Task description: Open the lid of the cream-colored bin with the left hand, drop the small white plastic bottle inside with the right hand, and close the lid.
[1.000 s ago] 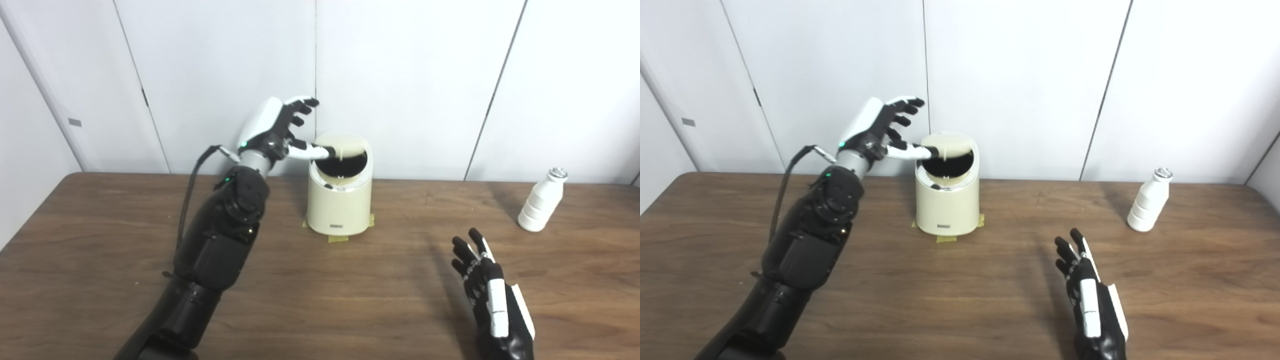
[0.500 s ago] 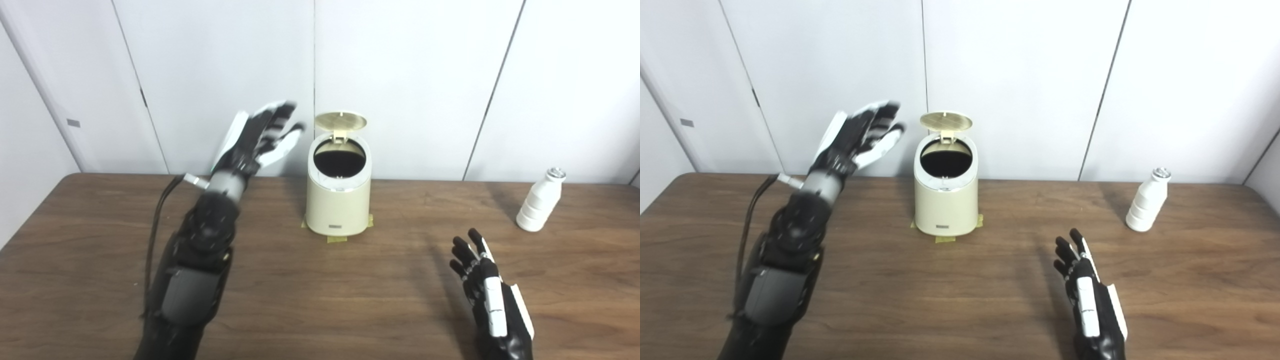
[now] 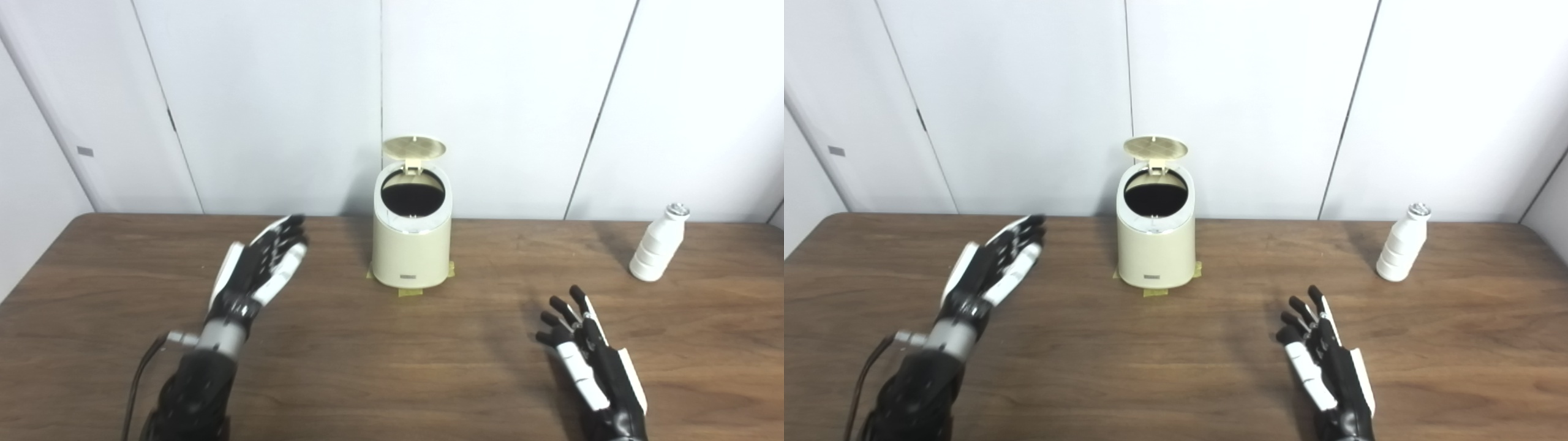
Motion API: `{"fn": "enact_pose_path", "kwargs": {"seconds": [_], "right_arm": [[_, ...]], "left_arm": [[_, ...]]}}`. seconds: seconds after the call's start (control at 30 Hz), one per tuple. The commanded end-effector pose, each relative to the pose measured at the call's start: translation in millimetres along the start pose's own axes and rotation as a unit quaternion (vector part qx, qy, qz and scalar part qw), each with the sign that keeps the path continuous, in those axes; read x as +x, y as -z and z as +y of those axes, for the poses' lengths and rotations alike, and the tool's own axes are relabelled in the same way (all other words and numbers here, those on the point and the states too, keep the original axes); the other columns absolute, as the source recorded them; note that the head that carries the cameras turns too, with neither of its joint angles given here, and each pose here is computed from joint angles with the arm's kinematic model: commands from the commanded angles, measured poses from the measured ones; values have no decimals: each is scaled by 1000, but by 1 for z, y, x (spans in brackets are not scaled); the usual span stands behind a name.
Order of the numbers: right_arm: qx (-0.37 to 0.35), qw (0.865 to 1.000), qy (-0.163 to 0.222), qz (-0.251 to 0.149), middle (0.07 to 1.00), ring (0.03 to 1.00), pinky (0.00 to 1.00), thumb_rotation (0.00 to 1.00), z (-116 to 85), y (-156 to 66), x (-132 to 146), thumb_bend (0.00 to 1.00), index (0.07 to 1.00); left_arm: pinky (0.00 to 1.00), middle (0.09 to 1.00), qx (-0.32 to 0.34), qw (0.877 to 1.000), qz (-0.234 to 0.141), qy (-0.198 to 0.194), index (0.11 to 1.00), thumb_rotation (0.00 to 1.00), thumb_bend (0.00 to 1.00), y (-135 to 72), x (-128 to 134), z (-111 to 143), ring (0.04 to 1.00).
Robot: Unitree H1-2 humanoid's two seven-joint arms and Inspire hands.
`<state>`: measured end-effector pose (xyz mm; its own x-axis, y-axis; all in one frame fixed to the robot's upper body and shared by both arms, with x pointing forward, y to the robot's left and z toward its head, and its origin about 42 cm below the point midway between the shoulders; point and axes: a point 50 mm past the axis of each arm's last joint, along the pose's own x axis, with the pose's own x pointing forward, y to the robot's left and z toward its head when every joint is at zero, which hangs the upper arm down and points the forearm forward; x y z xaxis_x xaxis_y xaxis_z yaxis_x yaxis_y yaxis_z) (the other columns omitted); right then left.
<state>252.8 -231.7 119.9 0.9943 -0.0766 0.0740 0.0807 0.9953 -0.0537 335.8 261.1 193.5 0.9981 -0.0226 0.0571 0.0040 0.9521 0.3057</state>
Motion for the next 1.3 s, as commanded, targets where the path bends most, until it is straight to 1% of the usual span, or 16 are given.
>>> {"fn": "enact_pose_path", "kwargs": {"seconds": [0.0, 0.07, 0.13, 0.27, 0.37, 0.4, 0.5, 0.67, 0.73, 0.8, 0.87, 0.93, 0.97, 1.07, 1.17, 1.27], "right_arm": [[-28, 999, 10, -41, 893, 850, 766, 303, -9, -19, 5, 569, 966], [-36, 998, 19, -43, 888, 847, 795, 204, -13, -23, 6, 589, 959], [-34, 998, 25, -47, 883, 839, 777, 171, -17, -27, 8, 628, 952], [-32, 997, 35, -58, 891, 840, 762, 191, -29, -35, 9, 692, 946], [-30, 996, 49, -65, 899, 847, 760, 175, -40, -38, 9, 724, 937], [-33, 995, 58, -69, 898, 846, 797, 165, -45, -39, 10, 742, 935], [-51, 993, 78, -75, 885, 831, 796, 166, -57, -41, 11, 786, 925], [-82, 988, 103, -78, 884, 837, 801, 162, -78, -45, 11, 794, 921], [-97, 985, 117, -77, 879, 830, 764, 198, -81, -49, 12, 814, 925], [-101, 984, 126, -78, 873, 815, 728, 210, -81, -56, 12, 831, 917], [-103, 983, 131, -77, 884, 821, 742, 199, -83, -63, 13, 826, 923], [-117, 980, 141, -72, 875, 813, 746, 216, -85, -69, 13, 833, 910], [-124, 979, 147, -69, 867, 814, 755, 234, -87, -72, 14, 842, 903], [-131, 976, 159, -67, 869, 837, 773, 230, -93, -82, 16, 834, 897], [-145, 973, 167, -68, 875, 834, 779, 230, -101, -88, 20, 830, 900], [-152, 971, 171, -69, 874, 813, 747, 226, -108, -93, 24, 827, 900]], "left_arm": [[866, 884, -24, 998, -55, -14, 900, 730, 380, -17, -2, 7, 869], [842, 890, -47, 997, -50, -18, 903, 718, 387, -8, -12, 9, 876], [855, 895, -70, 996, -47, -22, 909, 731, 434, 0, -20, 10, 879], [870, 894, -100, 994, -39, -31, 912, 710, 509, 10, -32, 6, 870], [868, 895, -108, 993, -36, -35, 908, 710, 497, 15, -36, 4, 863], [874, 892, -109, 993, -35, -36, 907, 705, 493, 16, -37, 4, 859], [918, 893, -112, 992, -35, -36, 907, 723, 488, 18, -39, 5, 870], [927, 895, -115, 992, -37, -33, 908, 710, 519, 20, -38, 9, 875], [925, 900, -115, 992, -35, -32, 913, 720, 509, 21, -38, 12, 878], [937, 907, -118, 992, -35, -31, 919, 736, 493, 21, -38, 14, 890], [943, 922, -125, 991, -37, -28, 931, 744, 470, 21, -38, 16, 907], [946, 931, -130, 990, -40, -26, 940, 744, 458, 20, -37, 19, 917], [947, 932, -128, 991, -40, -26, 942, 737, 461, 19, -36, 21, 919], [934, 929, -122, 991, -36, -33, 939, 716, 468, 18, -34, 25, 911], [929, 925, -120, 992, -34, -35, 935, 713, 435, 15, -33, 27, 912], [934, 932, -125, 991, -37, -31, 937, 690, 411, 12, -32, 28, 914]]}}
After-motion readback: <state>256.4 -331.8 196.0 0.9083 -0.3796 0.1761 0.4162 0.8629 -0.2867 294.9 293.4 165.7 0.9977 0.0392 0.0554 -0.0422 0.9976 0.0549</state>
